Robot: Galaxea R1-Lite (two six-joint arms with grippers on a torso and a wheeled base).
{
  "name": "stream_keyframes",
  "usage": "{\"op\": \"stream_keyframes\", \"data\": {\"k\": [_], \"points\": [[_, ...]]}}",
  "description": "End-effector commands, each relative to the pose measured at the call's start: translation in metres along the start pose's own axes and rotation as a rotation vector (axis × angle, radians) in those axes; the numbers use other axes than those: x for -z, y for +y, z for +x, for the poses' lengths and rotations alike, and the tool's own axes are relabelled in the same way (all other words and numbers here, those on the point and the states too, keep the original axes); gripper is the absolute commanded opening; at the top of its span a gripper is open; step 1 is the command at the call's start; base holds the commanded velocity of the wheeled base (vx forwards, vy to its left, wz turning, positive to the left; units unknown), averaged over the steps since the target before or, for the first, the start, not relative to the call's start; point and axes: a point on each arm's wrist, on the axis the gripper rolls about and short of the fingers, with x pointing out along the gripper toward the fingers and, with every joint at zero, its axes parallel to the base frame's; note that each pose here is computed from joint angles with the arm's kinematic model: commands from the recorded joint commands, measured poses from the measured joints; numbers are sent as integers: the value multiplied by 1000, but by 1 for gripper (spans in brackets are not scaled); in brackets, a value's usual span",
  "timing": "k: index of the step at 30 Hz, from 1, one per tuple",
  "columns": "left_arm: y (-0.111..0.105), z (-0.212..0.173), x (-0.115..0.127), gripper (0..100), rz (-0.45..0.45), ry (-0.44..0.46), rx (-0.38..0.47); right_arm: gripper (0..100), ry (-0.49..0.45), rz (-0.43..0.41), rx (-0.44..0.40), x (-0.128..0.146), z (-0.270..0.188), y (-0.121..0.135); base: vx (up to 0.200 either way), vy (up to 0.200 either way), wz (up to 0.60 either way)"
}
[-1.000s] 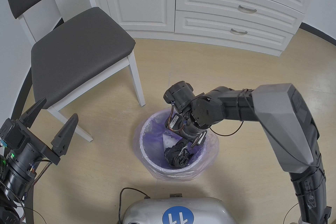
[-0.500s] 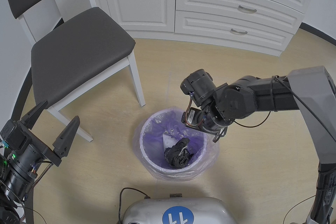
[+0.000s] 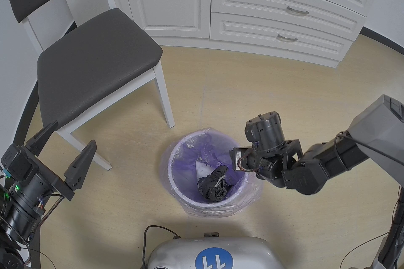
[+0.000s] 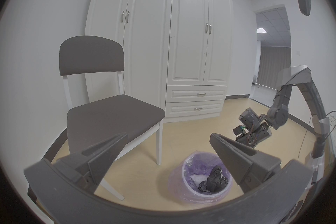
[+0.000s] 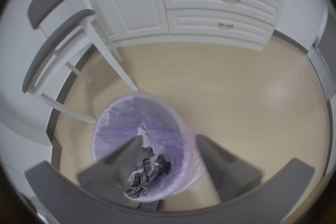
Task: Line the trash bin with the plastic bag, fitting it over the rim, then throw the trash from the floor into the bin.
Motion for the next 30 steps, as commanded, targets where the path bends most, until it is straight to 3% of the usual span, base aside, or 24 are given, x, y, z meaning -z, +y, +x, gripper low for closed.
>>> {"op": "stream_keyframes", "data": {"k": [1, 14, 26, 30], "points": [[0, -3, 4, 100, 1, 18, 2, 0, -17, -200, -18, 46, -5, -11, 0, 0, 0], [0, -3, 4, 100, 1, 20, 3, 0, 60, -253, -81, 85, 1, 12, 0, 0, 0], [-1, -2, 4, 100, 1, 25, 3, 0, 13, -148, -123, 99, 31, 28, 0, 0, 0], [0, -2, 5, 100, 0, 26, 2, 0, -8, -66, -122, 95, 44, 31, 0, 0, 0]]}}
